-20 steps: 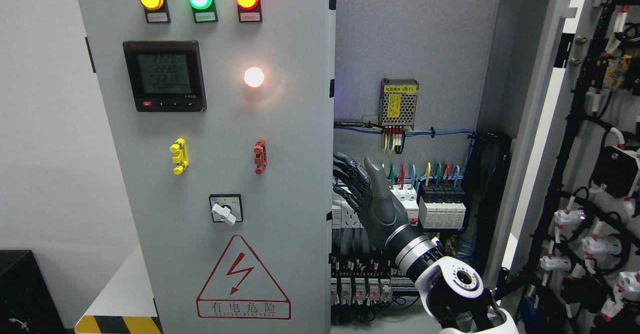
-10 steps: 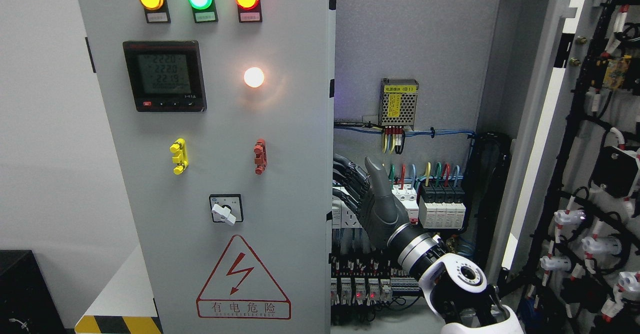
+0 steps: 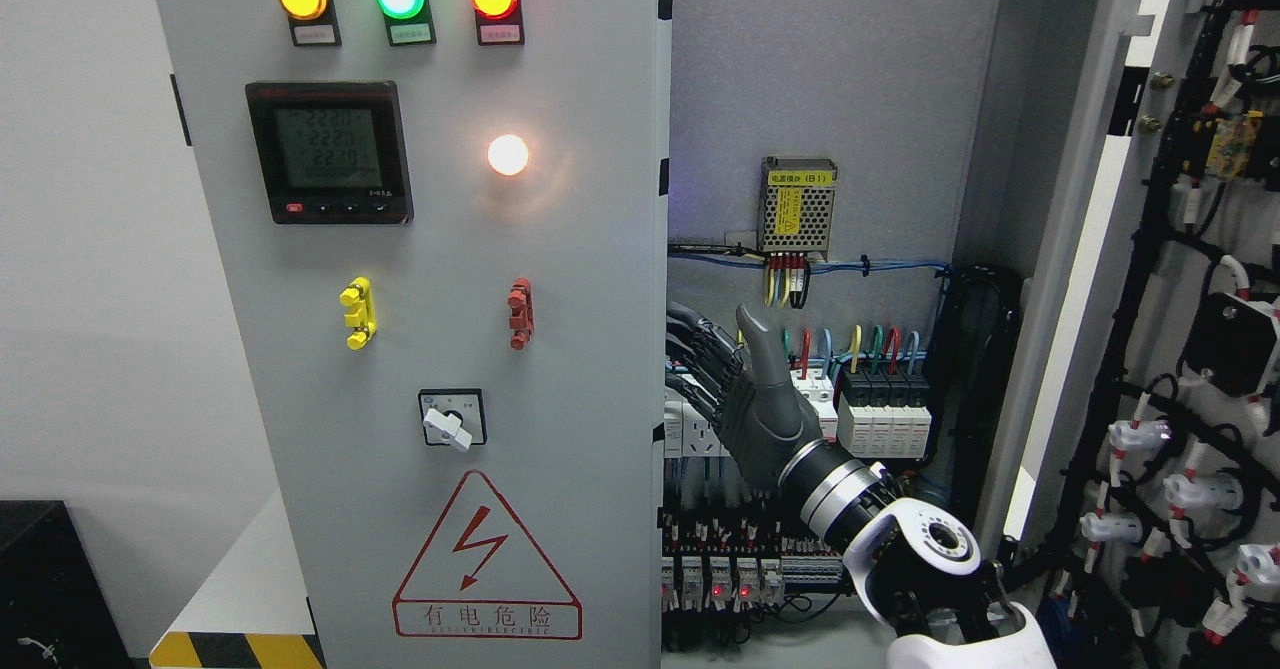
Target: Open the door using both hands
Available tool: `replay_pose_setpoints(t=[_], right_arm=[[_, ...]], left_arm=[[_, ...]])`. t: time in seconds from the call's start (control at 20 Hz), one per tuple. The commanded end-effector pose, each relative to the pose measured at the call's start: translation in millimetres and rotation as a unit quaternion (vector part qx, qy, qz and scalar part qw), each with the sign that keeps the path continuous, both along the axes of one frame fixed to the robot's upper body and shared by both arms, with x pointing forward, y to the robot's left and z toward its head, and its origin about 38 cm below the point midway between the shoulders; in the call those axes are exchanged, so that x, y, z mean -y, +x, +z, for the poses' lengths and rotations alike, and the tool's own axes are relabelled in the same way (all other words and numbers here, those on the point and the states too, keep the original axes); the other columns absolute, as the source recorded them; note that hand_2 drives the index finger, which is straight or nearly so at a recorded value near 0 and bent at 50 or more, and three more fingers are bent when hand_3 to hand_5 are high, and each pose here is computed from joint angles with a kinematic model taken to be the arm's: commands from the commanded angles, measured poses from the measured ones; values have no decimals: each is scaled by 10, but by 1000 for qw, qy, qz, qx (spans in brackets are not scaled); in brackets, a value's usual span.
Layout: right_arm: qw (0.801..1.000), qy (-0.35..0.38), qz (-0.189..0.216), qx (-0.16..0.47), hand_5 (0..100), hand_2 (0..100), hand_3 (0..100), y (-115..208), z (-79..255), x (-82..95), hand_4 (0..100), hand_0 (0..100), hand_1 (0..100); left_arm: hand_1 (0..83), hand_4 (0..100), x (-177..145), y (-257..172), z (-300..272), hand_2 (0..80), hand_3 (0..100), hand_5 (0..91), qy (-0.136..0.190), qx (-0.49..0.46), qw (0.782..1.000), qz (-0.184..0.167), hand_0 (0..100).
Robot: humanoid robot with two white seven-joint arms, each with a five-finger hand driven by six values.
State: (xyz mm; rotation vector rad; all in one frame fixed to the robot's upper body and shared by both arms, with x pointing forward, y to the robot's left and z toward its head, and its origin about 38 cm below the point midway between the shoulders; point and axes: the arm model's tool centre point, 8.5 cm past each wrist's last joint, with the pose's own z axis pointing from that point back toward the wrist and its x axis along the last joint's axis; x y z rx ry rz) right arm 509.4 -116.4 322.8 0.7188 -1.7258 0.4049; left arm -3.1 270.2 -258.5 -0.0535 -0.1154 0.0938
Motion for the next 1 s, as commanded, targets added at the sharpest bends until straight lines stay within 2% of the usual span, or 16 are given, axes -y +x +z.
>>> replay_pose_setpoints(t=[0.0, 0.7, 0.95], right_arm=[[1000, 5, 0, -3, 0, 0, 0, 49, 16, 48, 0, 0, 0], [1000, 3, 13, -3, 0, 0, 0, 72, -1, 54, 0, 0, 0], [1000, 0, 30, 4, 0, 0, 0, 53, 30, 40, 0, 0, 0]], left_arm=[[0, 0, 18, 89, -2, 0, 0, 0, 0, 7, 1000, -1, 0], [0, 0, 18, 99, -2, 0, 0, 0, 0, 8, 1000, 0, 0], [0, 0, 18, 99, -2, 0, 0, 0, 0, 8, 1000, 0, 0]])
